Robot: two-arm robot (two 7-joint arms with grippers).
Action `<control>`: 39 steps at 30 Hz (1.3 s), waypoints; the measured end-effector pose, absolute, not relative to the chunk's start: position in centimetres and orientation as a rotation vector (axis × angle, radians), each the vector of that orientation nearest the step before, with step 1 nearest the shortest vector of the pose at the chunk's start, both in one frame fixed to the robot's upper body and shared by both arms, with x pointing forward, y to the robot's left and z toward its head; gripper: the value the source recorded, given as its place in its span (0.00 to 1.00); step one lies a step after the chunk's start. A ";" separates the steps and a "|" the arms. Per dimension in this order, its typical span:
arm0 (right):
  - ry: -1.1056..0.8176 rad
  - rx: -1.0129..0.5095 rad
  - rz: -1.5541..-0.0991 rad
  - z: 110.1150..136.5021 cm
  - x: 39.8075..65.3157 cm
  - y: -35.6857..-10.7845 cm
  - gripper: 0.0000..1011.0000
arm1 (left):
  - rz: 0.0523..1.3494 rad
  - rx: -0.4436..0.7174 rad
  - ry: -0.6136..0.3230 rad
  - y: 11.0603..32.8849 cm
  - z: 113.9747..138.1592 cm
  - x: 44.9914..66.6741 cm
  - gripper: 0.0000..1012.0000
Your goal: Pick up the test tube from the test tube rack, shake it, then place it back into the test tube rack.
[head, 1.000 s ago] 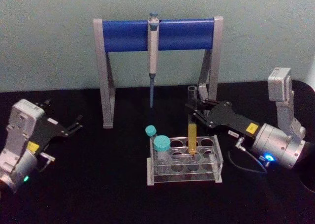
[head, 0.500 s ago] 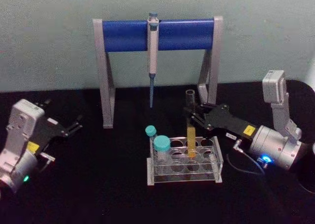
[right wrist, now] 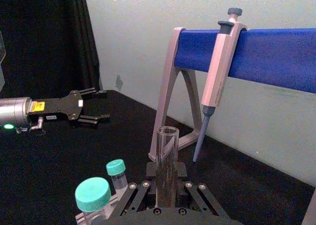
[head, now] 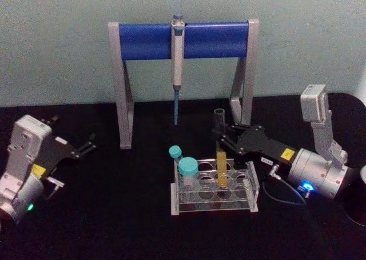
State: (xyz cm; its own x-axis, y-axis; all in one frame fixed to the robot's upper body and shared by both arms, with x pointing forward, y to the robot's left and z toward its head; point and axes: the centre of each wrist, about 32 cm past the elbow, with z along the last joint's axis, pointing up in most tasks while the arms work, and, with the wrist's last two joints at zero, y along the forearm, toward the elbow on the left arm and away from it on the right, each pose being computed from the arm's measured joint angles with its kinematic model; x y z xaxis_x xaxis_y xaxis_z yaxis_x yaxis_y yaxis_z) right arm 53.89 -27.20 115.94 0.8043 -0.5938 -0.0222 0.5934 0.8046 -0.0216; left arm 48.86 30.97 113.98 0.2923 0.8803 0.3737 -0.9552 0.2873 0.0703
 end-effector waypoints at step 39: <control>0.053 -0.045 -0.652 115.6 54.0 -27.2 0.23 | 1.248 0.304 -0.285 31.0 114.0 48.9 0.99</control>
State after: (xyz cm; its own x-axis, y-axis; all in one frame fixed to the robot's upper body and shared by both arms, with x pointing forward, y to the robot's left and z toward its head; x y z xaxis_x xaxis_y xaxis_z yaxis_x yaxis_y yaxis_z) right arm 54.03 -27.19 115.63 0.7939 -0.6070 -0.0350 0.6047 0.7943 -0.0585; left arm 48.86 30.97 113.98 0.2923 0.8803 0.3737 -0.9552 0.2874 0.0703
